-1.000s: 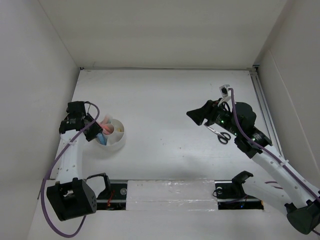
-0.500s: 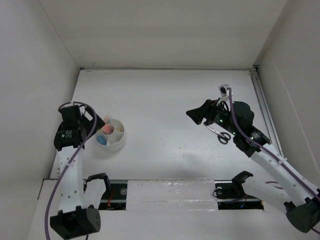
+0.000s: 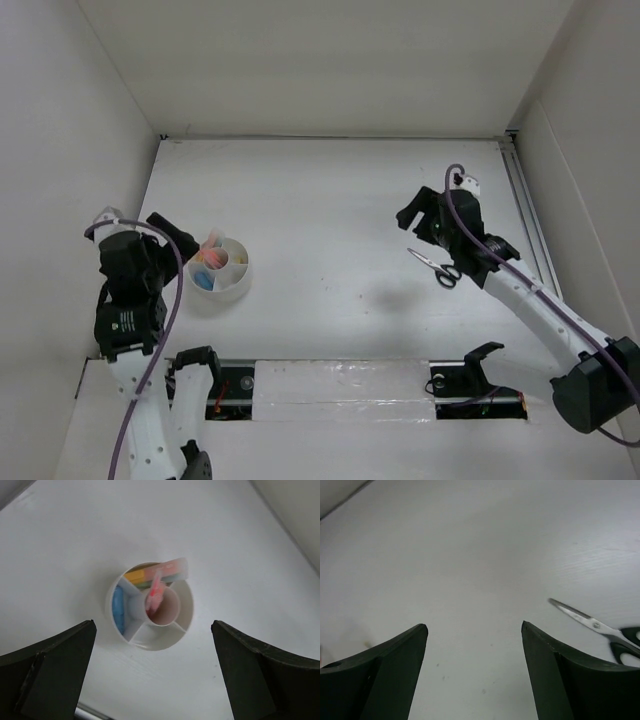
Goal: Sort the stationery into containers
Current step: Pick up the scissors from the center of the board.
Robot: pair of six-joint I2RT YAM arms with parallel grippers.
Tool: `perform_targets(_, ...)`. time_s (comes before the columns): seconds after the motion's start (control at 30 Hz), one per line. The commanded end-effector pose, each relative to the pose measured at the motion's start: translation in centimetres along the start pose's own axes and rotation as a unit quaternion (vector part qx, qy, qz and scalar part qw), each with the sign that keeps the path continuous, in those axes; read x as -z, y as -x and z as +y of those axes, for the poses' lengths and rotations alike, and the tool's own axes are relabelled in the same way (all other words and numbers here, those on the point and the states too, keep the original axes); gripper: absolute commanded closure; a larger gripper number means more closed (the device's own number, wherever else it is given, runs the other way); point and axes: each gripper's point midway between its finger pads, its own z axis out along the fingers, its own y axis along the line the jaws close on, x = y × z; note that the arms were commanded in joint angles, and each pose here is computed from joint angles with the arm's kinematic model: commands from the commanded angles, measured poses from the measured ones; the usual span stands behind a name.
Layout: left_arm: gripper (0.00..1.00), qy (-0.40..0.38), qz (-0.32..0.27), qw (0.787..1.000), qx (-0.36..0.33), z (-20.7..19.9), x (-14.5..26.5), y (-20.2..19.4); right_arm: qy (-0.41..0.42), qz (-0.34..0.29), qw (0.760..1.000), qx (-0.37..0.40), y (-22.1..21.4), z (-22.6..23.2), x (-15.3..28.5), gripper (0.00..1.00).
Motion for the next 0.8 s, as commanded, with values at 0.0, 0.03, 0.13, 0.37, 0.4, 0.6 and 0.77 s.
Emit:
perform_targets(0.0,0.00,-0.118,-0.050,0.991,0.026,-3.9,2.7,1.6,-0.211,-0.084,0.971,-0.077,3.2,-7.3,1.7,0.18)
perform_targets(0.03,0.00,-0.150,-0.049,0.987,0.016,-4.8,3.0,1.4,-0.243,-0.091,0.962,-0.089,3.1,-8.4,2.0,0.16)
perform_targets(0.13,0.00,-0.279,-0.025,0.960,-0.007,-8.8,3.8,0.1,-0.302,-0.100,0.937,-0.142,3.3,-11.6,2.9,0.13)
perform_targets(0.37,0.00,-0.392,0.032,0.918,-0.061,-14.2,4.3,0.1,-0.371,-0.086,0.890,-0.250,1.6,-18.6,4.5,0.20)
perform_targets(0.4,0.00,-0.393,0.030,0.917,-0.067,-14.7,4.3,0.4,-0.373,-0.091,0.886,-0.259,1.5,-18.9,4.7,0.20)
perform_targets(0.6,0.00,-0.378,0.096,0.915,-0.100,-17.3,0.4,-1.2,-0.379,-0.082,0.873,-0.297,0.0,-19.7,6.0,0.25)
perform_targets(0.77,0.00,-0.372,0.140,0.903,-0.161,-20.2,-1.6,-6.2,-0.348,-0.067,0.872,-0.337,-1.6,-19.2,4.2,0.33)
